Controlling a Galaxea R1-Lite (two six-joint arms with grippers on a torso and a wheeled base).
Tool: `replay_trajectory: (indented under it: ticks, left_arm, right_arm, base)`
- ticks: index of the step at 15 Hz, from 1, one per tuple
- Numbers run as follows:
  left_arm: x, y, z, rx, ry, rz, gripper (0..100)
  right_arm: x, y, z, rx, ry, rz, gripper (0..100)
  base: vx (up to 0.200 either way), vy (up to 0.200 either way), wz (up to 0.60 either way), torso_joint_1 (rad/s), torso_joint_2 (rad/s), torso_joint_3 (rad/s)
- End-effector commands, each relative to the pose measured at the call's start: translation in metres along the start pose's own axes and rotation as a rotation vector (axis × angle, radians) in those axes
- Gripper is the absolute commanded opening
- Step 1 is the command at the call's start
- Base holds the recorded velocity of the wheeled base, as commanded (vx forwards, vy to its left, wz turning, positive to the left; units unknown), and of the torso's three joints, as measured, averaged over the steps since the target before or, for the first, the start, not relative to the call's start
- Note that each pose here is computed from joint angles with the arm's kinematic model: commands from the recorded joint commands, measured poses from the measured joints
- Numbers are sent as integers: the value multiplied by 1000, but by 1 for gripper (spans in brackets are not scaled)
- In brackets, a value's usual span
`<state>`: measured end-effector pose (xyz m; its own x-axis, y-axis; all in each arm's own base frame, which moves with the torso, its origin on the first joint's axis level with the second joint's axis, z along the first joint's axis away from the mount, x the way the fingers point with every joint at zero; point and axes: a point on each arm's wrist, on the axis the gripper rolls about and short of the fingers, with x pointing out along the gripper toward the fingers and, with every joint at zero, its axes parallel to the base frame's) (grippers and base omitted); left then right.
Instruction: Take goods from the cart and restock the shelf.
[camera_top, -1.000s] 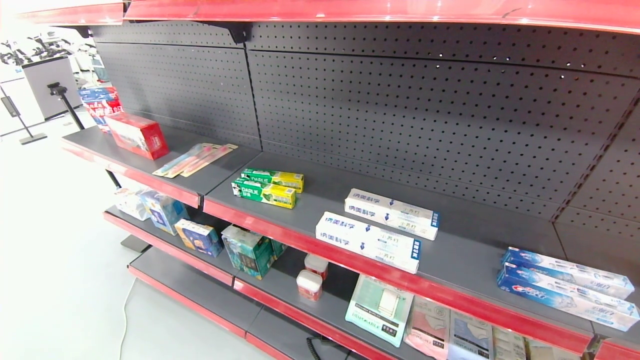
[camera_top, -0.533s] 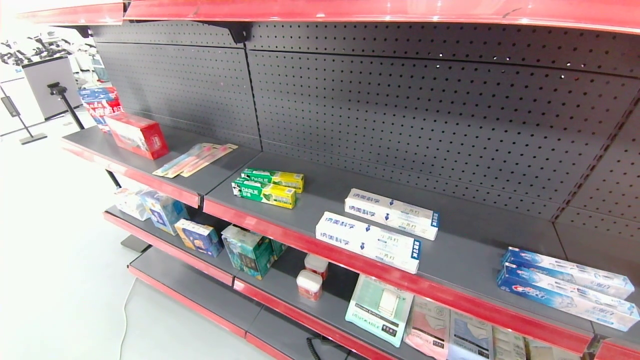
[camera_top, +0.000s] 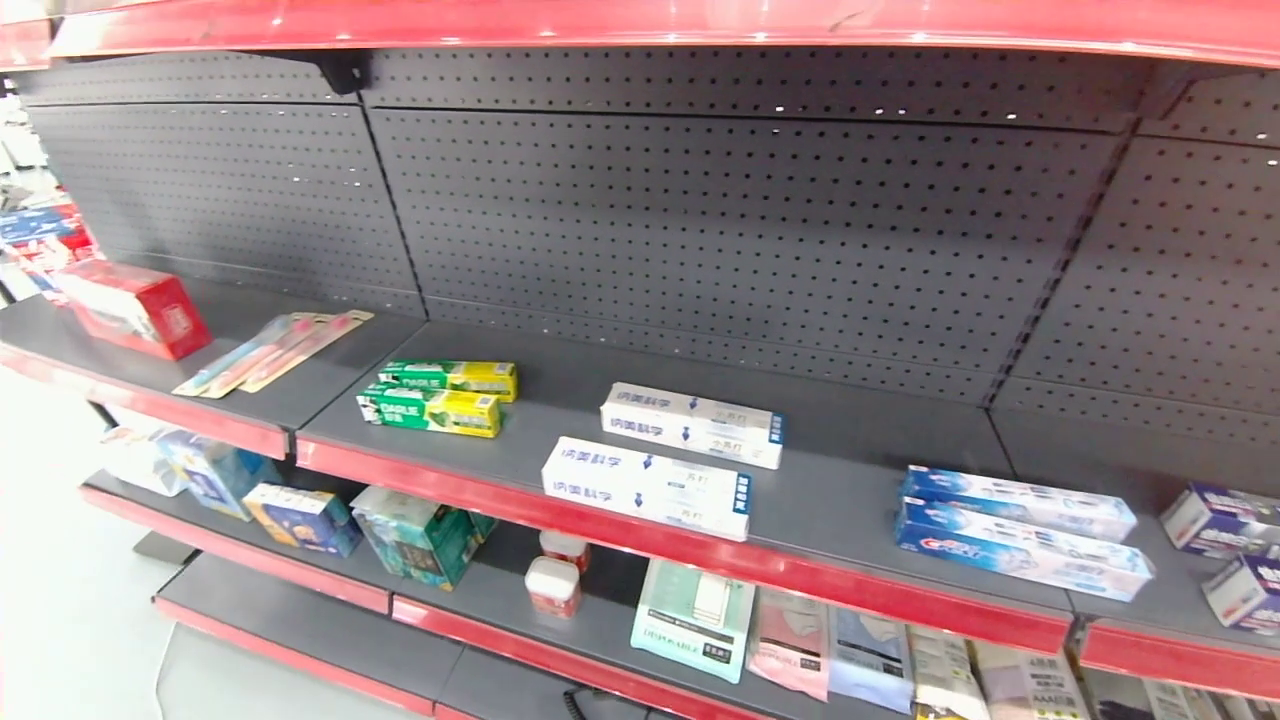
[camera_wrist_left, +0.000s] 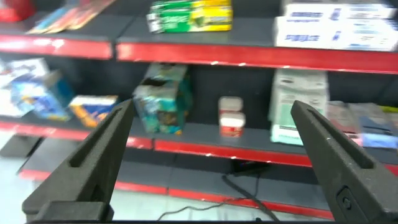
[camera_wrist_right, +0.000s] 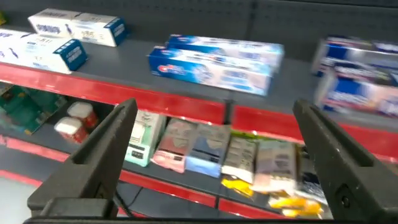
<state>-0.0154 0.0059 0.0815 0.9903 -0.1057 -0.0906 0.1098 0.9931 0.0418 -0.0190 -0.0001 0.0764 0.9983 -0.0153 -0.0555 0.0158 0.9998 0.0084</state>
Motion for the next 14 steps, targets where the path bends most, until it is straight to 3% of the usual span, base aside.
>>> replay_trajectory:
  ticks: [1, 7, 14]
  left_arm:
    - [0, 0, 0, 0, 1, 1, 100]
    - [0, 0, 0, 0, -2, -2, 100]
    - [-1, 0, 4, -11, -17, -19, 100]
  right_arm:
    - [-2, 0, -1, 1, -23, 22, 100]
    - [-3, 0, -1, -1, -46, 13, 100]
    - [-3, 0, -1, -4, -46, 11, 100]
  base:
    - [0, 0, -600, -2, 17, -2]
    - [0, 0, -600, 3, 2, 3]
    - [0, 0, 0, 0, 0, 0]
